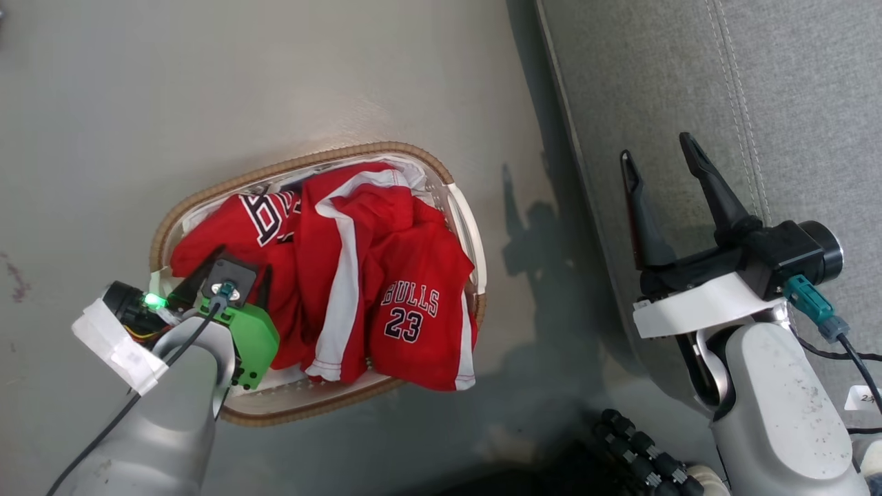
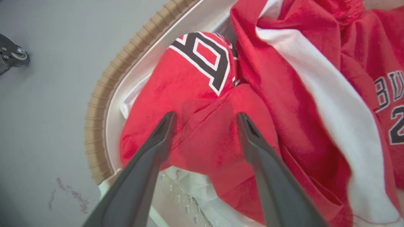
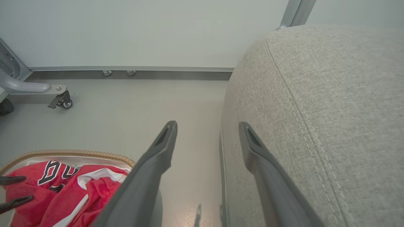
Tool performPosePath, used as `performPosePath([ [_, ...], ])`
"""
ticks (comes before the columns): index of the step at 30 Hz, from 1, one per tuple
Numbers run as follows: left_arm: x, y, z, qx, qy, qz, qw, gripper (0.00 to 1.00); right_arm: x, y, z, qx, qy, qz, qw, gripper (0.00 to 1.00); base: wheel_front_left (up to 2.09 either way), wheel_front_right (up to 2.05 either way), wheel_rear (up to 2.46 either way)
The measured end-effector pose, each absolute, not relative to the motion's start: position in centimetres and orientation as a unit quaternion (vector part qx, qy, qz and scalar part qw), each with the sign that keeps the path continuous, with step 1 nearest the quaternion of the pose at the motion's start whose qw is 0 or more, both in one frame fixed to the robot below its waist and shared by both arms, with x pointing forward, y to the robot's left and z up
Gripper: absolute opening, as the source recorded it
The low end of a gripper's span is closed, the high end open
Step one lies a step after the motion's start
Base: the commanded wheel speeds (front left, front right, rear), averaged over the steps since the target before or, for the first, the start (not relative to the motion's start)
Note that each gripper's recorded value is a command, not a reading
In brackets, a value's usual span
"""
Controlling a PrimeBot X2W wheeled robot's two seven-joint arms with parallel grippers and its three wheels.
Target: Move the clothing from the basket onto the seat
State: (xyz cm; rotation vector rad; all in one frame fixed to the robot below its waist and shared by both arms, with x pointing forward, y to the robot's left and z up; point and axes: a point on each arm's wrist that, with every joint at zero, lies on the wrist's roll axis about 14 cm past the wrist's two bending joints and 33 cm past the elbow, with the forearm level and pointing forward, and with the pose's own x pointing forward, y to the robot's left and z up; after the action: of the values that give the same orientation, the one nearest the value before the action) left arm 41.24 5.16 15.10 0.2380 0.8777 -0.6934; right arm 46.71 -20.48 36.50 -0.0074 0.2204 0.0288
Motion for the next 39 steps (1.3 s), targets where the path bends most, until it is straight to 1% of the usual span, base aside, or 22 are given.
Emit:
performPosePath([
  [7, 40.6, 5.5, 13.1, 0.141, 0.46, -0.331, 0.812, 1.0, 46.3, -20.7, 35.9, -0.001, 0.121, 0.011, 0.993, 1.0, 0.0, 0.0, 0.0],
  [15, 40.0, 5.2, 12.3, 0.176, 0.484, -0.341, 0.786, 1.0, 46.0, -20.9, 36.1, 0.005, 0.122, 0.007, 0.993, 1.0, 0.0, 0.0, 0.0],
  [16, 40.0, 5.2, 12.3, 0.178, 0.485, -0.342, 0.785, 0.94, 45.9, -20.9, 36.1, 0.005, 0.122, 0.007, 0.993, 1.0, 0.0, 0.0, 0.0],
  [18, 40.0, 5.0, 12.1, 0.181, 0.488, -0.345, 0.781, 0.84, 45.8, -21.0, 36.1, 0.006, 0.122, 0.005, 0.992, 1.0, 0.0, 0.0, 0.0],
  [19, 40.1, 4.8, 12.1, 0.183, 0.488, -0.347, 0.78, 0.76, 45.8, -21.1, 36.1, 0.005, 0.123, 0.004, 0.992, 1.0, 0.0, 0.0, 0.0],
  [20, 40.1, 4.7, 12.0, 0.185, 0.488, -0.348, 0.779, 0.64, 45.7, -21.2, 36.1, 0.005, 0.123, 0.003, 0.992, 1.0, 0.0, 0.0, 0.0],
  [21, 40.1, 4.5, 11.9, 0.186, 0.489, -0.35, 0.777, 0.48, 45.7, -21.3, 36.1, 0.004, 0.124, 0.001, 0.992, 1.0, 0.0, 0.0, 0.0],
  [22, 40.1, 4.4, 11.8, 0.187, 0.49, -0.351, 0.776, 0.43, 45.6, -21.4, 36.0, 0.005, 0.125, -0.001, 0.992, 1.0, 0.0, 0.0, 0.0],
  [23, 40.1, 4.3, 11.8, 0.187, 0.491, -0.353, 0.775, 0.31, 45.6, -21.5, 36.0, 0.005, 0.126, -0.002, 0.992, 1.0, 0.0, 0.0, 0.0],
  [25, 40.2, 4.1, 11.6, 0.188, 0.491, -0.355, 0.773, 0.02, 45.5, -21.7, 35.9, 0.004, 0.127, -0.005, 0.992, 1.0, 0.0, 0.0, 0.0],
  [26, 40.2, 4.1, 11.6, 0.188, 0.491, -0.356, 0.773, 0.0, 45.5, -21.8, 35.9, 0.004, 0.127, -0.006, 0.992, 1.0, 0.0, 0.0, 0.0],
  [30, 40.2, 4.1, 12.0, 0.186, 0.489, -0.355, 0.775, 0.0, 45.4, -21.9, 36.1, 0.004, 0.127, -0.008, 0.992, 1.0, 0.0, 0.0, 0.0],
  [36, 39.6, 3.6, 13.3, 0.157, 0.475, -0.351, 0.791, 0.0, 45.5, -21.9, 36.7, 0.005, 0.12, -0.008, 0.993, 1.0, 0.0, 0.0, 0.0],
  [39, 39.8, 3.0, 14.6, 0.137, 0.458, -0.349, 0.806, 0.0, 45.4, -21.8, 37.2, 0.002, 0.115, -0.006, 0.993, 1.0, 0.0, 0.0, 0.0],
])
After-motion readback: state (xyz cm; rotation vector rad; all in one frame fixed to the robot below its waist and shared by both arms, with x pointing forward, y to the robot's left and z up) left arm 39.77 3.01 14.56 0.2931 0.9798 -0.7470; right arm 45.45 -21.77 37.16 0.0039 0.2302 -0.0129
